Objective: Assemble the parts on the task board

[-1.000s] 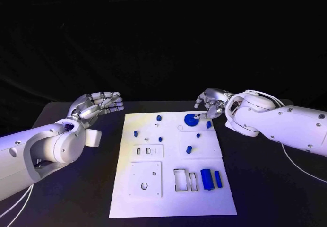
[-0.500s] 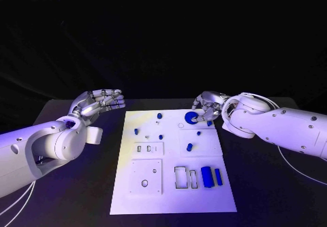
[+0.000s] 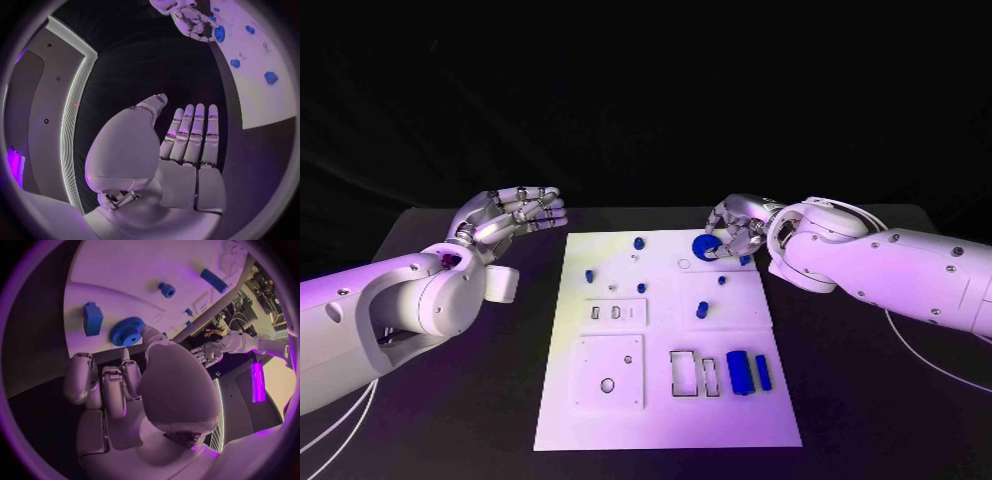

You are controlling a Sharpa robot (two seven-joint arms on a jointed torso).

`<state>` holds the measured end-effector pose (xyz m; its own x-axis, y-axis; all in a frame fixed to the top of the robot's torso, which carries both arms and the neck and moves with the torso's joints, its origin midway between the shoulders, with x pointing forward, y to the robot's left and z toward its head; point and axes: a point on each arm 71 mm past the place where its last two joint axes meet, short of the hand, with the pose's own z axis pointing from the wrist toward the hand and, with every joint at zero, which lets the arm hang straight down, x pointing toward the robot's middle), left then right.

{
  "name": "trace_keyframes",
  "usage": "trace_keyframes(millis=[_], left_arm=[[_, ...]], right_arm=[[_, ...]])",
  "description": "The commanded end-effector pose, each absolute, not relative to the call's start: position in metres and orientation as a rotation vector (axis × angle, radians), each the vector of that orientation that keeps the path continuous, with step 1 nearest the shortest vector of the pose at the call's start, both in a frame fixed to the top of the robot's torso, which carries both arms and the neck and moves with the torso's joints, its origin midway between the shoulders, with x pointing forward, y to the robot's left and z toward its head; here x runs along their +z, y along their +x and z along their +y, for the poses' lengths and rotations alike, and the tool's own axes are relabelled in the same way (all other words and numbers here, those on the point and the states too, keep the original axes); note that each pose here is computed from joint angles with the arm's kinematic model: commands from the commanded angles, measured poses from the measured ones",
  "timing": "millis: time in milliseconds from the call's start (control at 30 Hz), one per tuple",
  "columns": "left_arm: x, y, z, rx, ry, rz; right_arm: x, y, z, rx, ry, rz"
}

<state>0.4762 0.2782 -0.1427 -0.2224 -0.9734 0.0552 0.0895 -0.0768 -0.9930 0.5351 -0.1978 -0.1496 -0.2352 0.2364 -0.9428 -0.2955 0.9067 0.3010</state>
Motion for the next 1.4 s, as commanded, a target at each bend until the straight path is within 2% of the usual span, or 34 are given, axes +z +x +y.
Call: trace_keyframes(millis=[33,500,933,1400], left_arm=[[-0.141,0.476,0.275,-1.494,-1.062,1.263],[-0.141,0.475,0.275,-1.493,-1.063,1.265],[-0.141,0.475,0.274,-1.497,-1.062,1.264],[-0.141,0.475,0.275,-1.497,-1.068,1.263]], right_arm=[[-0.152,0.535,-0.197,0.477,-0.069,1.754],[-0.153,0.535,-0.197,0.469,-0.081,1.749],[-0.149,0.535,-0.193,0.431,-0.123,1.675],[-0.133,0.519,-0.181,0.462,-0.146,1.486]])
